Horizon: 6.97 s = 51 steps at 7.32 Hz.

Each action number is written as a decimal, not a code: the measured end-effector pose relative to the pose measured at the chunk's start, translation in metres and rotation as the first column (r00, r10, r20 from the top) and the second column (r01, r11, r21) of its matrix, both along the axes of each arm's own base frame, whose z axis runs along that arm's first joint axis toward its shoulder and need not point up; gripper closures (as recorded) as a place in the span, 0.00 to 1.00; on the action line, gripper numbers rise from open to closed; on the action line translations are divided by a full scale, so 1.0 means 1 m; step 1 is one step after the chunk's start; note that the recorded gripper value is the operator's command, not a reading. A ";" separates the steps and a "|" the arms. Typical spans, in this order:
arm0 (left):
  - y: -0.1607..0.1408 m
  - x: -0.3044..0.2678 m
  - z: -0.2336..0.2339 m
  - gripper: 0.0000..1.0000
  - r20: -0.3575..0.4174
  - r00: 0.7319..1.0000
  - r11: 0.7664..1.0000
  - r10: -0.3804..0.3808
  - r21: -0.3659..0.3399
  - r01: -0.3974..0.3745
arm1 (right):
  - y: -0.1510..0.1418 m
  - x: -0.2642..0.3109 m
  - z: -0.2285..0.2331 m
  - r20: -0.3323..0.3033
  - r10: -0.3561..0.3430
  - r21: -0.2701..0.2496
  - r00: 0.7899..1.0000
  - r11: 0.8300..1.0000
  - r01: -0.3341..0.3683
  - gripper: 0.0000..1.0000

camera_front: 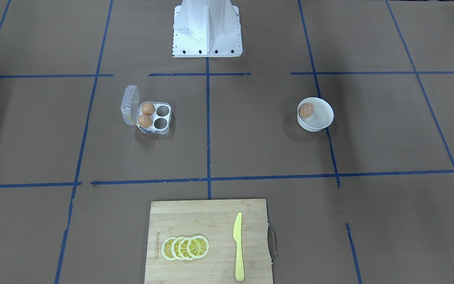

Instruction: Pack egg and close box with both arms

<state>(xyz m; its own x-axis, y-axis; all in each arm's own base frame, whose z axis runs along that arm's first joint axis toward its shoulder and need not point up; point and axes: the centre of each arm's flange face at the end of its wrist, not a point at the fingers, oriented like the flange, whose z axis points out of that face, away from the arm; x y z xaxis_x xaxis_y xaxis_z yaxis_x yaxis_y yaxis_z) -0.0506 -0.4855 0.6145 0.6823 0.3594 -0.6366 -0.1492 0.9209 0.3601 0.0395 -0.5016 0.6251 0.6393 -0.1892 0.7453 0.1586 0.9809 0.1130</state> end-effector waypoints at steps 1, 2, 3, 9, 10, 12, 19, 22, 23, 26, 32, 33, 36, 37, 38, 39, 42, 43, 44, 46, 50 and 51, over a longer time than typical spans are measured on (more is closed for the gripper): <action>0.000 0.005 -0.003 0.00 -0.018 1.000 1.000 0.011 0.003 -0.011 | -0.002 -0.007 -0.001 -0.001 -0.012 0.000 1.000 1.000 0.012 0.00; -0.002 0.017 -0.006 0.00 -0.029 0.999 0.999 0.037 0.016 -0.036 | -0.003 -0.012 -0.001 -0.002 -0.017 -0.005 1.000 1.000 0.017 0.00; -0.005 0.041 -0.013 0.00 -0.043 0.996 0.996 0.078 0.047 -0.076 | -0.003 -0.016 -0.001 -0.003 -0.019 -0.010 1.000 1.000 0.019 0.00; 0.037 0.303 -0.135 0.10 -0.225 0.892 0.899 0.391 0.303 -0.317 | -0.004 -0.014 -0.015 -0.005 -0.007 0.009 1.000 1.000 0.007 0.00; 0.044 0.333 -0.148 0.10 -0.221 0.870 0.873 0.440 0.334 -0.356 | -0.003 -0.014 -0.013 -0.003 -0.006 0.003 1.000 1.000 0.006 0.00; 0.047 0.357 -0.165 0.14 -0.215 0.854 0.857 0.473 0.339 -0.389 | -0.003 -0.014 -0.011 -0.001 -0.004 -0.006 1.000 1.000 0.004 0.00; 0.053 0.409 -0.175 0.26 -0.203 0.829 0.841 0.521 0.288 -0.458 | -0.001 -0.014 -0.008 0.001 -0.003 -0.011 1.000 1.000 0.003 0.00; 0.050 0.415 -0.172 0.31 -0.199 0.829 0.841 0.523 0.280 -0.463 | 0.000 -0.014 -0.006 0.001 -0.003 -0.017 1.000 1.000 0.003 0.00; 0.050 0.416 -0.171 0.31 -0.199 0.828 0.841 0.524 0.278 -0.465 | 0.000 -0.014 -0.005 0.001 -0.003 -0.019 1.000 1.000 0.003 0.00; 0.052 0.426 -0.170 0.32 -0.198 0.821 0.835 0.535 0.274 -0.477 | 0.001 -0.014 -0.002 0.000 -0.004 -0.024 1.000 1.000 0.004 0.00; 0.049 0.441 -0.166 0.32 -0.186 0.823 0.834 0.537 0.267 -0.484 | 0.003 -0.014 0.002 0.000 -0.004 -0.032 1.000 0.999 0.004 0.00; 0.051 0.444 -0.165 0.32 -0.185 0.820 0.831 0.542 0.264 -0.489 | 0.003 -0.014 0.002 0.000 -0.003 -0.033 1.000 0.999 0.003 0.00; 0.053 0.446 -0.159 0.66 -0.183 0.819 0.830 0.545 0.255 -0.495 | 0.003 -0.014 0.003 0.000 -0.003 -0.034 1.000 0.999 0.003 0.00; 0.053 0.445 -0.158 1.00 -0.182 0.819 0.830 0.545 0.254 -0.496 | 0.003 -0.014 0.003 0.000 -0.003 -0.034 1.000 0.999 0.003 0.00; 0.054 0.445 -0.158 1.00 -0.182 0.819 0.830 0.545 0.254 -0.496 | 0.003 -0.014 0.003 0.000 -0.003 -0.034 1.000 0.999 0.003 0.00; 0.054 0.443 -0.159 1.00 -0.183 0.819 0.831 0.544 0.256 -0.494 | 0.003 -0.014 0.003 0.000 -0.003 -0.034 1.000 0.999 0.003 0.00; 0.050 0.430 -0.172 1.00 -0.185 0.827 0.838 0.530 0.266 -0.477 | 0.004 -0.014 0.002 0.001 -0.003 -0.032 1.000 0.999 0.003 0.00; 0.044 0.421 -0.175 1.00 -0.186 0.837 0.846 0.514 0.268 -0.461 | 0.003 -0.014 0.001 0.001 -0.003 -0.031 1.000 1.000 0.003 0.00; 0.037 0.412 -0.178 1.00 -0.185 0.847 0.856 0.498 0.266 -0.444 | 0.003 -0.014 0.000 0.002 -0.003 -0.029 1.000 1.000 0.003 0.00; 0.025 0.411 -0.198 1.00 -0.201 0.865 0.879 0.460 0.237 -0.413 | 0.003 -0.014 0.000 0.002 -0.003 -0.028 1.000 1.000 0.003 0.00; 0.047 0.536 -0.351 1.00 -0.350 0.866 0.934 0.357 0.121 -0.336 | 0.003 -0.014 0.000 0.002 -0.003 -0.028 1.000 1.000 0.003 0.00; 0.063 0.586 -0.401 1.00 -0.380 0.866 0.945 0.324 0.097 -0.311 | 0.003 -0.014 0.001 0.003 -0.003 -0.030 1.000 1.000 0.003 0.00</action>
<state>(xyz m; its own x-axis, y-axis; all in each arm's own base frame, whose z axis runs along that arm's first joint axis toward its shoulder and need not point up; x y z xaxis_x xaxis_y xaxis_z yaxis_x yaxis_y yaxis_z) 0.5359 -0.4221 0.2134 0.2301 0.5392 -0.8101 -0.2750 0.8346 0.4774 0.0258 -0.4984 0.6257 0.6368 -0.1687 0.7523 0.1615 0.9833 0.0837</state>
